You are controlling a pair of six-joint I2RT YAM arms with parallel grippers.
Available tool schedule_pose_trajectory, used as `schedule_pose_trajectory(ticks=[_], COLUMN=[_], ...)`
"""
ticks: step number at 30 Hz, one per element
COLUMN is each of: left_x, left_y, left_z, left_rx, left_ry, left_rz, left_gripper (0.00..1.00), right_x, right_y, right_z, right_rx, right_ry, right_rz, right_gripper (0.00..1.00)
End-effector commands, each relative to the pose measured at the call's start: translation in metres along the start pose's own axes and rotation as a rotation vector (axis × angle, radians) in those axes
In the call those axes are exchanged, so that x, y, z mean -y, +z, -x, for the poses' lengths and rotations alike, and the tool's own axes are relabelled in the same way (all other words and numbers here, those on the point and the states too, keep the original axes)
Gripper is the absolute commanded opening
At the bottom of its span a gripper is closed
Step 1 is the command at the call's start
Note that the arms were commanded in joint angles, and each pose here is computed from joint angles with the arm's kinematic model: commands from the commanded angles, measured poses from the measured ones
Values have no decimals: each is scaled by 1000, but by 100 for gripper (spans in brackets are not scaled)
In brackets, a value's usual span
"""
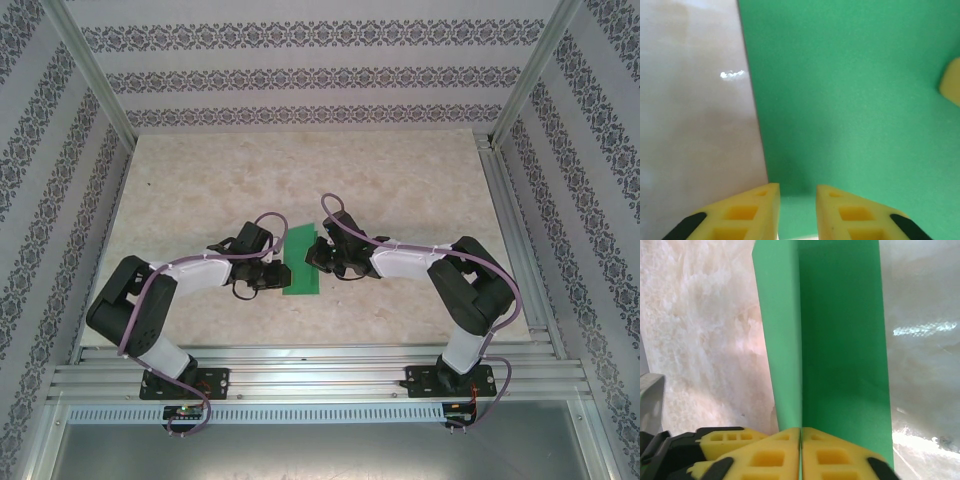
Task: Fold a paper plane with a square sheet of paper (fold left side to right side)
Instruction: Fold the triangle a second time at the center of the table.
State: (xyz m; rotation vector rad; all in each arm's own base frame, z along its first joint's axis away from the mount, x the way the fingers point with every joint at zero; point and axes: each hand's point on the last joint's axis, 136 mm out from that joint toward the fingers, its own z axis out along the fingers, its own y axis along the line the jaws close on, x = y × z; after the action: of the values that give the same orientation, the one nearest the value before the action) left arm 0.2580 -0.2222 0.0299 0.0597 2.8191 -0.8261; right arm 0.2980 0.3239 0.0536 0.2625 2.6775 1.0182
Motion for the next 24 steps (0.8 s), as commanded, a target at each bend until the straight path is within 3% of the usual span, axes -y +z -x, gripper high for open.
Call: schedule_pose_trajectory(ticks=[1, 6, 10, 24], left_x=[12, 35, 55, 81], left_y=[-25, -57, -61, -56], left_z=[7, 4, -7, -18], left_rx=[61, 132, 173, 408], left_ry=[83, 206, 307, 645], left_rz=[5, -54, -103, 78], left_gripper=[32, 45, 52, 61], right_x=[2, 3, 1, -8], right_y=[-4, -4, -5, -7], right_z=[3, 2, 1, 2], right_rx=[5, -14, -24, -61], right_ry=[-10, -29, -33, -18], right_rz=[-15, -40, -47, -43], right_gripper=[0, 0, 0, 0])
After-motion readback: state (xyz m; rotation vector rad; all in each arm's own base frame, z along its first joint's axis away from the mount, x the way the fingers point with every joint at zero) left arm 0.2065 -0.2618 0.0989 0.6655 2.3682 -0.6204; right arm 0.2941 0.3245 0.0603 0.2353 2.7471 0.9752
